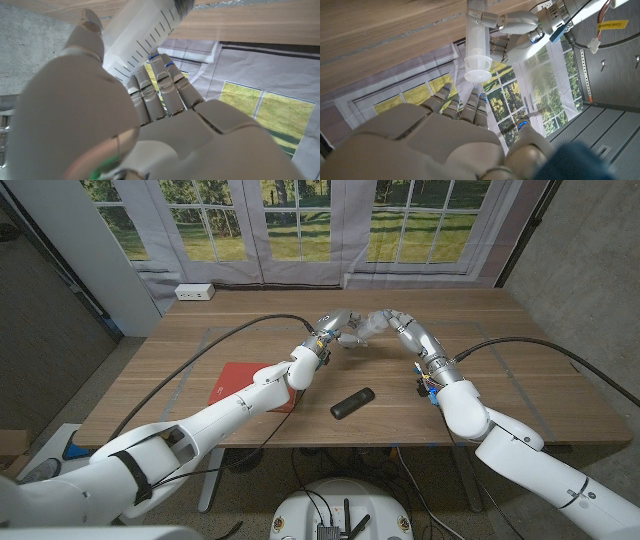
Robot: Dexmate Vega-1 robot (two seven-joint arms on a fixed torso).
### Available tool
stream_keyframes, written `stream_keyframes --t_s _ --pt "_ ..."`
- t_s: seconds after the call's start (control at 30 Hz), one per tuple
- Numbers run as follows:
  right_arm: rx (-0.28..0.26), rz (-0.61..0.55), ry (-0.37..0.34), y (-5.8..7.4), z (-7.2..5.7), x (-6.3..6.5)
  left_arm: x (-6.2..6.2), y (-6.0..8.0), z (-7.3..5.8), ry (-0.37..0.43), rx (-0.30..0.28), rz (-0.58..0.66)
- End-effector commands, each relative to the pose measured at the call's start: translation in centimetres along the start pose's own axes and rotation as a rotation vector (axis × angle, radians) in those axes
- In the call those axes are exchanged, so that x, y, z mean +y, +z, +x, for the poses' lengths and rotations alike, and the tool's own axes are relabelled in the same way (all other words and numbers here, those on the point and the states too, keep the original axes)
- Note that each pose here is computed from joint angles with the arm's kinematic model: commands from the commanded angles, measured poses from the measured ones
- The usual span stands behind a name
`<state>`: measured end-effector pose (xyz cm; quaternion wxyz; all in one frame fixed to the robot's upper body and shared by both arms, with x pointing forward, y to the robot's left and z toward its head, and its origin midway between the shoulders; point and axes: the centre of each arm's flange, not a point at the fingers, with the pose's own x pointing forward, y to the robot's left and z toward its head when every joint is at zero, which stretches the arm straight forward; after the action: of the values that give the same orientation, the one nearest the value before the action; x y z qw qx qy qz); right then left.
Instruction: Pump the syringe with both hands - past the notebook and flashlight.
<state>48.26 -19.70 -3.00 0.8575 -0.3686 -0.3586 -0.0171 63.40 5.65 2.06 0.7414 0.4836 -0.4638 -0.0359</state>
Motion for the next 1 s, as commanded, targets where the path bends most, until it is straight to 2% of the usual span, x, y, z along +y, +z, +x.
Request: stream_keyframes --t_s 0.03,0.53,0.7,1.0 --pt "-0.009 0.000 -0.032 0.0 -0.3 -1.0 0.3 0.1 -0.3 -0.001 0.001 0.012" --pt "-0.021 0.046 -0.046 -0.9 0.0 -2.1 1.4 0.7 -0.7 -0.012 0.003 0.039" --pt "-0.016 0.074 -0.056 -1.4 0.3 -2.1 2.0 1.0 -0.9 -0.021 0.000 0.093" --pt "-0.020 0.133 -0.054 -2.3 1.0 -2.0 3.1 1.2 -1.1 -0.036 0.017 0.109"
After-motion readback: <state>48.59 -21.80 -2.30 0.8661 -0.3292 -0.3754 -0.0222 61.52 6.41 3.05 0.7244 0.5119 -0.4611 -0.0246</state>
